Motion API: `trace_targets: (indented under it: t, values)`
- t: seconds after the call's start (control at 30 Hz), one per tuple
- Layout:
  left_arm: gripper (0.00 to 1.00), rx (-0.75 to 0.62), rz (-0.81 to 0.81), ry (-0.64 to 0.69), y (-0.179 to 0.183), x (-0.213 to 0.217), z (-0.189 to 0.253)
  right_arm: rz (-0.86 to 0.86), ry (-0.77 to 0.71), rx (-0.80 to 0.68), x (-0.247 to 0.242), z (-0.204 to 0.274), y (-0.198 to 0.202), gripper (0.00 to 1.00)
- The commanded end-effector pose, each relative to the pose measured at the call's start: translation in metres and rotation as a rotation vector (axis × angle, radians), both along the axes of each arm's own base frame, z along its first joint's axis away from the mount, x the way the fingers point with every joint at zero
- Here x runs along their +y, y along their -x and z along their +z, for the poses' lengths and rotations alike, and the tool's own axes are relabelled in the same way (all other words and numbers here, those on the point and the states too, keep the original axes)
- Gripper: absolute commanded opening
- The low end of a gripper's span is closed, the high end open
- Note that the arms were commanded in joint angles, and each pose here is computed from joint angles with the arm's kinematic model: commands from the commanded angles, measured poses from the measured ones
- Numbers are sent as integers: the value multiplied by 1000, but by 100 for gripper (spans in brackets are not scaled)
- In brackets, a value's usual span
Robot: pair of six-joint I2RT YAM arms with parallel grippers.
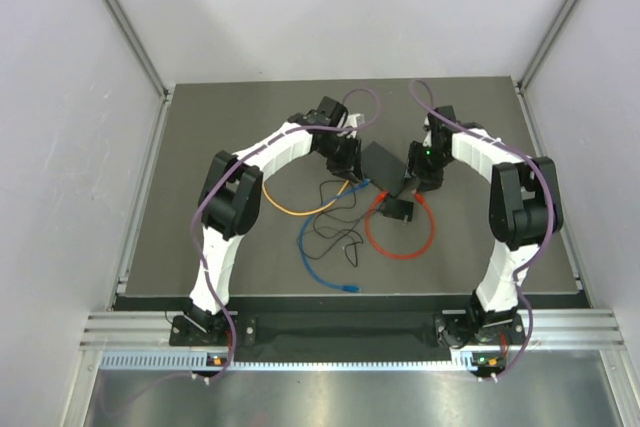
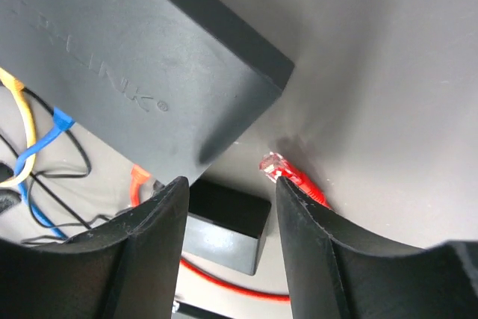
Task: Pull the plug from the switch port
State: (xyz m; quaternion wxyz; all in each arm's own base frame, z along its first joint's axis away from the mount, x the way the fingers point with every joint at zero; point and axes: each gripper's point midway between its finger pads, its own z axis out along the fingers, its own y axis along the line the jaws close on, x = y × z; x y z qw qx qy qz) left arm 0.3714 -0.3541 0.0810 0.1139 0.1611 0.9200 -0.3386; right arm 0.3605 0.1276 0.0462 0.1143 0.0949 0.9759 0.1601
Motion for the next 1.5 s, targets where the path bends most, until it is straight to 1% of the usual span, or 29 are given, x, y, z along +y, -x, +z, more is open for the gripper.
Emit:
trace_targets:
  t: [0.0,0.07,0.2,0.27,0.3,0.4,0.53,0.6,0.67,0.7,0.73,0.8,0.87,0.9,0.93,0.97,1.0,1.03,1.07,1.1,1.17,1.2,1.23,1.27,1.33,1.47]
  values:
    - [29,-64,22,-8,-11,9,23,25,-39,-71,8,9,-14,51]
    - [29,-64,33,-15,-16,11,22,20,-67,-85,12,11,-22,51]
    - [30,-51,74,-38,-32,13,11,-17,-135,-57,19,2,-40,50]
    - [29,-54,91,-46,-42,12,8,-47,-158,-82,18,5,-55,49]
    - [29,-28,95,-67,-45,12,-9,-54,-165,-70,18,-1,-58,49]
    - [27,-5,125,-74,-61,14,-29,-85,-186,-71,14,-1,-74,48]
    - [27,-36,126,-73,-81,16,-46,-131,-198,-89,0,2,-93,48]
    - [27,-49,105,-47,-87,8,-49,-140,-224,-93,-4,1,-101,48]
    - [27,-51,117,-38,-91,5,-49,-104,-239,-136,-2,9,-115,50]
    - [27,-66,126,-23,-97,3,-44,-94,-241,-108,-1,2,-115,50]
    - [27,-73,128,-15,-97,1,-40,-79,-248,-130,1,12,-125,50]
    - [28,-89,138,10,-100,-2,-28,-80,-221,-124,-4,16,-127,51]
    - [29,-97,141,25,-101,-3,-20,-120,-207,-123,-13,20,-123,52]
    - [29,-97,134,38,-98,-5,-14,-129,-215,-151,-14,38,-120,53]
    - [29,-101,137,42,-99,-4,-11,-133,-229,-128,-12,34,-107,53]
    - [29,-88,139,39,-95,-4,-13,-134,-240,-128,-11,38,-100,54]
    - [29,-97,141,47,-94,-3,-5,-131,-250,-126,-9,43,-84,54]
    - [29,-101,140,52,-93,-3,-2,-133,-255,-143,-8,47,-80,54]
    - [30,-95,141,49,-89,-2,-5,-142,-270,-178,-8,61,-75,54]
    - [30,-112,144,60,-89,-2,5,-145,-284,-144,-6,51,-59,54]
    - [34,-125,145,84,-87,-4,16,-140,-308,-182,-3,59,-53,54]
    - [36,-129,137,94,-86,-6,20,-132,-328,-155,0,51,-41,54]
    - [40,-131,123,101,-83,-10,23,-124,-345,-152,3,50,-37,54]
    - [41,-144,116,109,-84,-13,28,-109,-366,-170,6,52,-37,52]
    - [44,-155,91,125,-80,-23,33,-99,-409,-141,14,46,-27,51]
    - [42,-171,46,167,-74,-49,36,-97,-428,-135,23,36,-27,46]
